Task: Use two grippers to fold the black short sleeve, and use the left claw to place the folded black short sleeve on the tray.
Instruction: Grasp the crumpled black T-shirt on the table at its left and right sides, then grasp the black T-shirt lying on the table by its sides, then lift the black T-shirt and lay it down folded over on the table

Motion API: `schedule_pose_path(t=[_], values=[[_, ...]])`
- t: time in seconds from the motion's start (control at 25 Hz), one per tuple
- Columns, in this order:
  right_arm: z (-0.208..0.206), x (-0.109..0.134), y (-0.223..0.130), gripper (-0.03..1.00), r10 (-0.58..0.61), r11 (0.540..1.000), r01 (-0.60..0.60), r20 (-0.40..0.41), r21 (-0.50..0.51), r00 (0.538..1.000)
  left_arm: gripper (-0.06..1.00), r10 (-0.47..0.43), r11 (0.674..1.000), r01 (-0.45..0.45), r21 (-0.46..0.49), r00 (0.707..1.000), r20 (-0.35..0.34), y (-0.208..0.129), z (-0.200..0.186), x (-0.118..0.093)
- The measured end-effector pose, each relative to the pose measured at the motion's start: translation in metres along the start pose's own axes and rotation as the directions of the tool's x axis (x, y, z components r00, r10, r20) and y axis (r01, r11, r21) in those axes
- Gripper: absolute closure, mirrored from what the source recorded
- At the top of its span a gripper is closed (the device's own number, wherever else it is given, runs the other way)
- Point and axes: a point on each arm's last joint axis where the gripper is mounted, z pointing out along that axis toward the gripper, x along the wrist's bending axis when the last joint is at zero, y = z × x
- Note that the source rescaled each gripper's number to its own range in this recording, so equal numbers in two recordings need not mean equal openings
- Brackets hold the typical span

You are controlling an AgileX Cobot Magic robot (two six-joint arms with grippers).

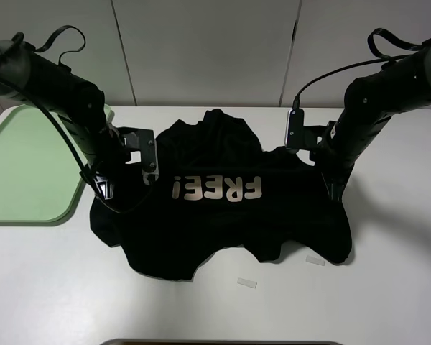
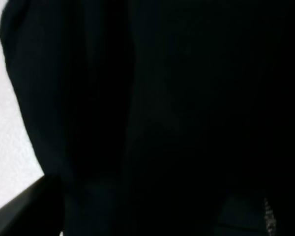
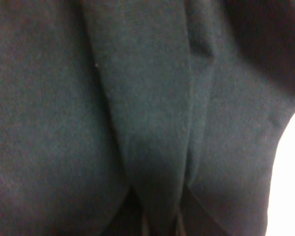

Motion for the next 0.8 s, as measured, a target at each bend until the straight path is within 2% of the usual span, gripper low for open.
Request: schedule_pose_path(t=[0.08,0.2,0.68,0.8], values=[[0.0,0.0,0.0,0.97,0.0,1.0,0.0,0.0,0.0,1.0,0.18,0.014,1.0,-0.014,-0.005,1.0,-0.007,0.0005,0.0,0.0006],[0.0,0.0,0.0,0.97,0.0,1.0,0.0,0.0,0.0,1.0,0.29,0.025,1.0,-0.025,-0.012,1.0,-0.017,0.0011,0.0,0.0016],[0.0,0.0002,0.0003,0.97,0.008,1.0,-0.008,-0.002,-0.003,1.0,0.91,0.094,0.996,-0.094,0.008,0.995,-0.032,-0.0004,0.0003,0.003],[0.0,0.0007,0.001,0.97,0.026,1.0,-0.026,-0.008,-0.011,1.0,0.94,0.117,0.993,-0.117,0.017,0.992,-0.042,-0.001,0.0002,0.004]])
